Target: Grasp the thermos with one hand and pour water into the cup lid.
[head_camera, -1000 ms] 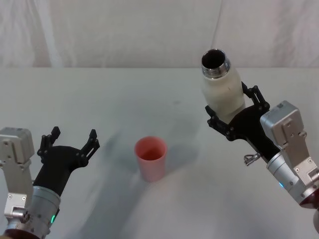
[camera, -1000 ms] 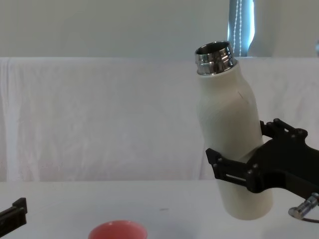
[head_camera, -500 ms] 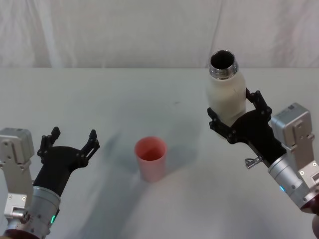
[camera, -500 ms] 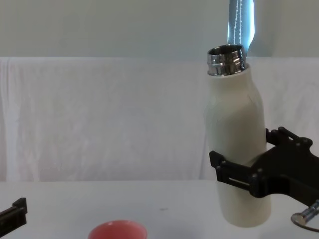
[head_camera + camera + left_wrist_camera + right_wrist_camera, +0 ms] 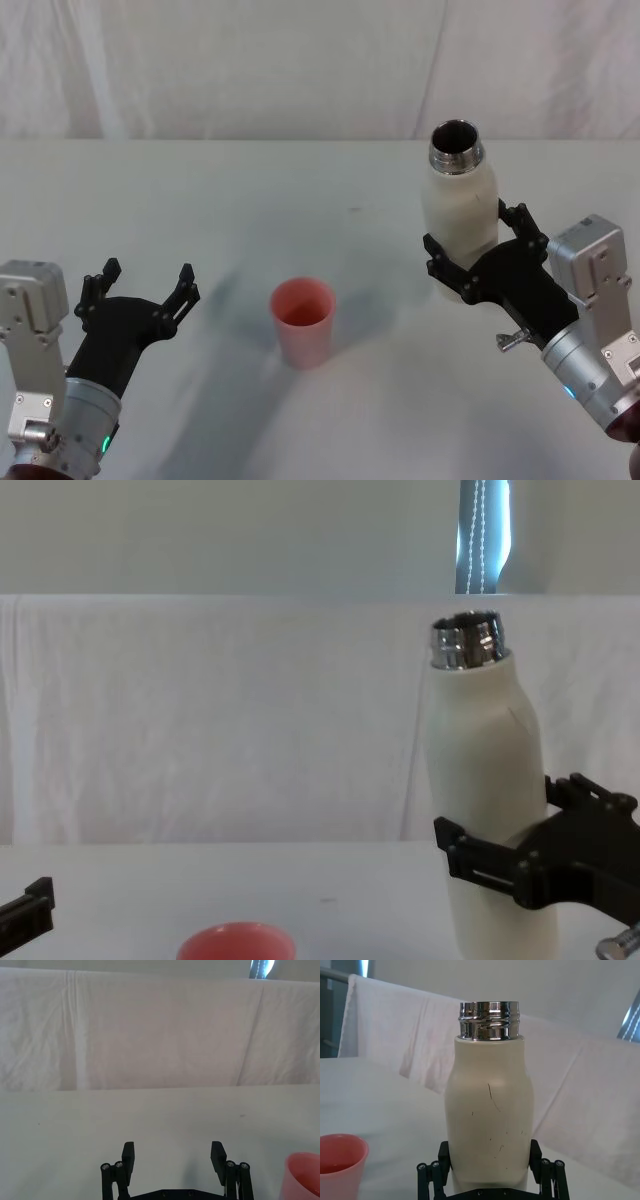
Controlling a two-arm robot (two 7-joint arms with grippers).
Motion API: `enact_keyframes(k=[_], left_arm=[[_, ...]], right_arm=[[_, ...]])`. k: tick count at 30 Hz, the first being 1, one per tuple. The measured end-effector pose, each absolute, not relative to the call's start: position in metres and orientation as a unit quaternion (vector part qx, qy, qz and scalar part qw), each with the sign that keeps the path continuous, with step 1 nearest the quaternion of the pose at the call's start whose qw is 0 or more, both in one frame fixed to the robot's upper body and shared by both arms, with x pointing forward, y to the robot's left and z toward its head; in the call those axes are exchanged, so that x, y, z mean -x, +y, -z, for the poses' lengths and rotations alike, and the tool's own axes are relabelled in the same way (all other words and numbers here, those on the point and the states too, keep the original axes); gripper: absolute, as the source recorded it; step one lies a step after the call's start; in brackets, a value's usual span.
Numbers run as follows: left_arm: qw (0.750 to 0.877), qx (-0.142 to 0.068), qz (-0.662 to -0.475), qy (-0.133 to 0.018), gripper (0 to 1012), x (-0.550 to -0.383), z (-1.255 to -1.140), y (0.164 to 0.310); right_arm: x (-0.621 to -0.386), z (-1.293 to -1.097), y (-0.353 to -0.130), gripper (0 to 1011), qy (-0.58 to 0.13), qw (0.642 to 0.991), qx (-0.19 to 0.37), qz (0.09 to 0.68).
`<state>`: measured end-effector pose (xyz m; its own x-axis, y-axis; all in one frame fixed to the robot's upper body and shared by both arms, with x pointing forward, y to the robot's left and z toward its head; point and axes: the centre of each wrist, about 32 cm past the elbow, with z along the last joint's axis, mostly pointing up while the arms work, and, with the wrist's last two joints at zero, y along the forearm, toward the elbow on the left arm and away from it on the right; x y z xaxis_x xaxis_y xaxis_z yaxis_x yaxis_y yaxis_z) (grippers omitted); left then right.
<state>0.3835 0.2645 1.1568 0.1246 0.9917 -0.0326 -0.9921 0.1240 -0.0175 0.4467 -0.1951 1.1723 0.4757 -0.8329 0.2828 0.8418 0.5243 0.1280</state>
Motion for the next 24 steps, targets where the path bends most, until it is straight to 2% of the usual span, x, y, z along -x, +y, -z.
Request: enact_keyframes(k=[24], left_arm=[[0.75,0.017,-0.662,0.006,1001,-0.383,-1.157,0.265]], right_arm=[[-0.446,-1.16,-0.196,957,-0.084,0.86,-0.009,0.504]])
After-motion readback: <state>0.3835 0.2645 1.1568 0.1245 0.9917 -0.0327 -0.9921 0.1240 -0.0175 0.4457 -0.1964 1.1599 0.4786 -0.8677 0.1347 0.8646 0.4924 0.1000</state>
